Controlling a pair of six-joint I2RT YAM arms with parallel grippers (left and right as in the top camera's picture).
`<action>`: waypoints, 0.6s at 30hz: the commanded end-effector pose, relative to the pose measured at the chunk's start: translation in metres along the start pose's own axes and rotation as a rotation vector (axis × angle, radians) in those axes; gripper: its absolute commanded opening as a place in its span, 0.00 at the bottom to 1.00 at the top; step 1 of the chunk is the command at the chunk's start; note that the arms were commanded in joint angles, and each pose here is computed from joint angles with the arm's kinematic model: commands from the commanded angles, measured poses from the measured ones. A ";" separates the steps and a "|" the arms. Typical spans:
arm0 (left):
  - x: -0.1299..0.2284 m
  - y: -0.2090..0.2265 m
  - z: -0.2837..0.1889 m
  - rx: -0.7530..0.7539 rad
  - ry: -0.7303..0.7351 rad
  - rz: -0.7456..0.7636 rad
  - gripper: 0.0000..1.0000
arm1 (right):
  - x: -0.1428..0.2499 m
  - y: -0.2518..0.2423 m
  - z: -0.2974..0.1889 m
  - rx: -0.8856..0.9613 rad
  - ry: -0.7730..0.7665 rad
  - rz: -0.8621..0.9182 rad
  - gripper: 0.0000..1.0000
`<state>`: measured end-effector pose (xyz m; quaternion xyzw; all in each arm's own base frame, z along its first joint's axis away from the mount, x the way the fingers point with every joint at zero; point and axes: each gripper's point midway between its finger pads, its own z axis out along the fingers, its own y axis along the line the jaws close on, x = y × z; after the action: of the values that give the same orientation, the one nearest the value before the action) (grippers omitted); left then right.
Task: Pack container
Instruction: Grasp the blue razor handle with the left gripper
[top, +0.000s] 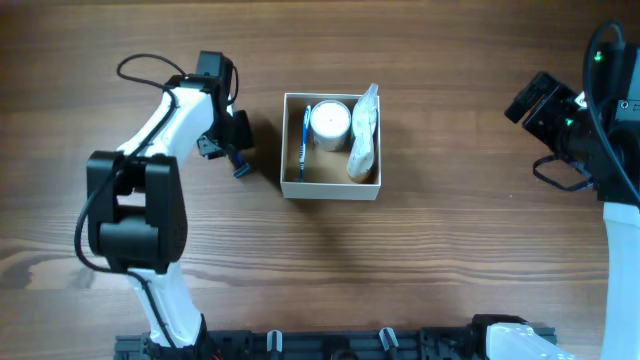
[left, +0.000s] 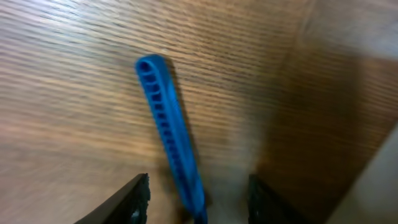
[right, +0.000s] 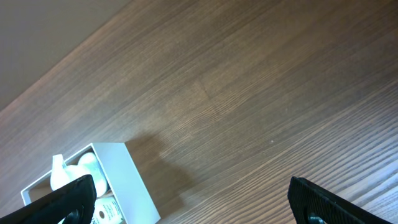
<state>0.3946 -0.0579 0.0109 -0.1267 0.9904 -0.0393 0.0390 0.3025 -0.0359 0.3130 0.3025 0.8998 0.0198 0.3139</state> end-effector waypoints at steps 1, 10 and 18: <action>0.001 -0.004 0.006 0.026 0.010 -0.022 0.50 | -0.003 -0.001 0.002 0.008 -0.003 0.018 1.00; 0.005 0.014 0.022 -0.066 0.026 -0.023 0.49 | -0.003 0.000 0.002 0.008 -0.003 0.019 1.00; 0.009 0.017 0.023 -0.074 0.048 -0.024 0.15 | -0.003 0.000 0.002 0.008 -0.003 0.018 1.00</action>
<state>0.3951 -0.0503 -0.0027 -0.1352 0.9901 -0.0168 0.0339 0.3025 -0.0359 0.3130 0.3025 0.8998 0.0198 0.3139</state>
